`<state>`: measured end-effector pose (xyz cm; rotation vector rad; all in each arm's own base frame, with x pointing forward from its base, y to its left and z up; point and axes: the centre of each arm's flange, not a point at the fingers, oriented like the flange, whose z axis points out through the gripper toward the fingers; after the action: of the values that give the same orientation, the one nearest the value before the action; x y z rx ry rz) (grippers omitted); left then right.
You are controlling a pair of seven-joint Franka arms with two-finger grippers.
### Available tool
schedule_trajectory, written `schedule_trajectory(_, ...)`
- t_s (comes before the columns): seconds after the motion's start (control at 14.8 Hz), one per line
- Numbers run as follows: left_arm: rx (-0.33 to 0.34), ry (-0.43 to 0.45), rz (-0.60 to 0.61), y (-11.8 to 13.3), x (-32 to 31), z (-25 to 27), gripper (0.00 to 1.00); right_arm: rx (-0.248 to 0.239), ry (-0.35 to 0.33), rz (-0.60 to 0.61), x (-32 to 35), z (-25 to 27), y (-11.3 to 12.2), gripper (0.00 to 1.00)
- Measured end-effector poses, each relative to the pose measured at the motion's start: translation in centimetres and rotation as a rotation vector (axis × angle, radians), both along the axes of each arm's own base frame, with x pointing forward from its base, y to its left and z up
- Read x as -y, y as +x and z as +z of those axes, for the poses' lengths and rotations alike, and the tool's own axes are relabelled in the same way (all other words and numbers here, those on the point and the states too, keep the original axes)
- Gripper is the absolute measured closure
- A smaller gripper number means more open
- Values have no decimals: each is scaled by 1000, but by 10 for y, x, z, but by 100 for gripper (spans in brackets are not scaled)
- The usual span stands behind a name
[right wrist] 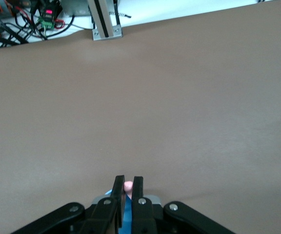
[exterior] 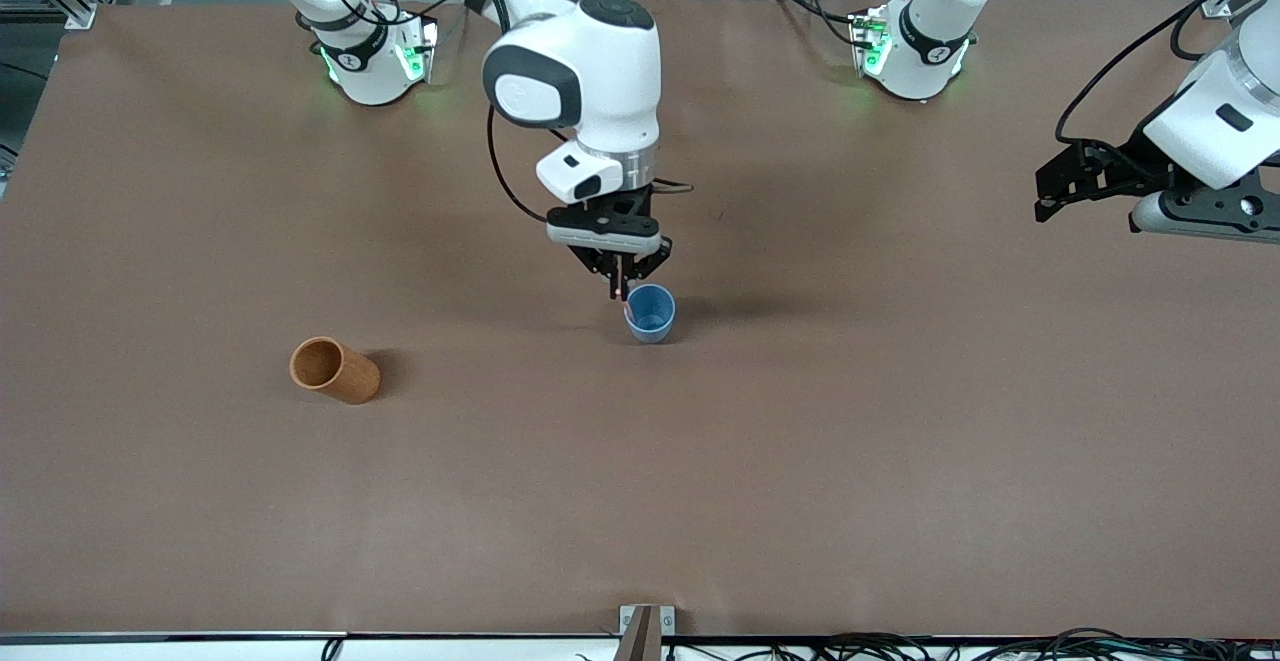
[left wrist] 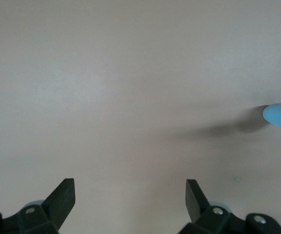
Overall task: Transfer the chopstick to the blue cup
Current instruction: 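Lower the chopstick into the blue cup and open the right gripper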
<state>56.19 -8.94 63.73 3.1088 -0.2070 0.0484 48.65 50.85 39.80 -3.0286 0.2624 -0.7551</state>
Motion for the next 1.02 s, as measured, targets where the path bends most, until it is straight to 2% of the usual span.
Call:
schedule_trajectory(0.2, 2, 0, 1, 0, -1, 1, 0, -1, -1, 10, -3, -12, 1, 88)
schedule_trajectory(0.27, 3, 0, 0, 0, -1, 1, 0, 2, 1, 11, -3, -11, 1, 81)
schedule_trajectory(0.54, 8, 27, -11, 0, -1, 2, 0, 28, 37, 9, -4, 2, 9, 45)
schedule_trajectory(0.61, 6, 13, -10, 0, 0, 2, 0, 38, 48, 1, -3, 10, 14, 38)
schedule_trajectory(0.68, 3, -11, -6, 0, -1, 2, 0, 48, 60, -8, -1, 17, 20, 24)
schedule_trajectory(0.81, 0, -30, 9, 1, -7, 2, 0, 60, 77, -24, 4, 28, 29, 6)
schedule_trajectory(0.88, 0, -32, 13, 1, -9, 2, 0, 61, 85, -33, 8, 32, 34, 0)
schedule_trajectory(1.02, 0, -32, 14, 1, -9, 2, 0, 48, 106, -48, 16, 43, 42, 0)
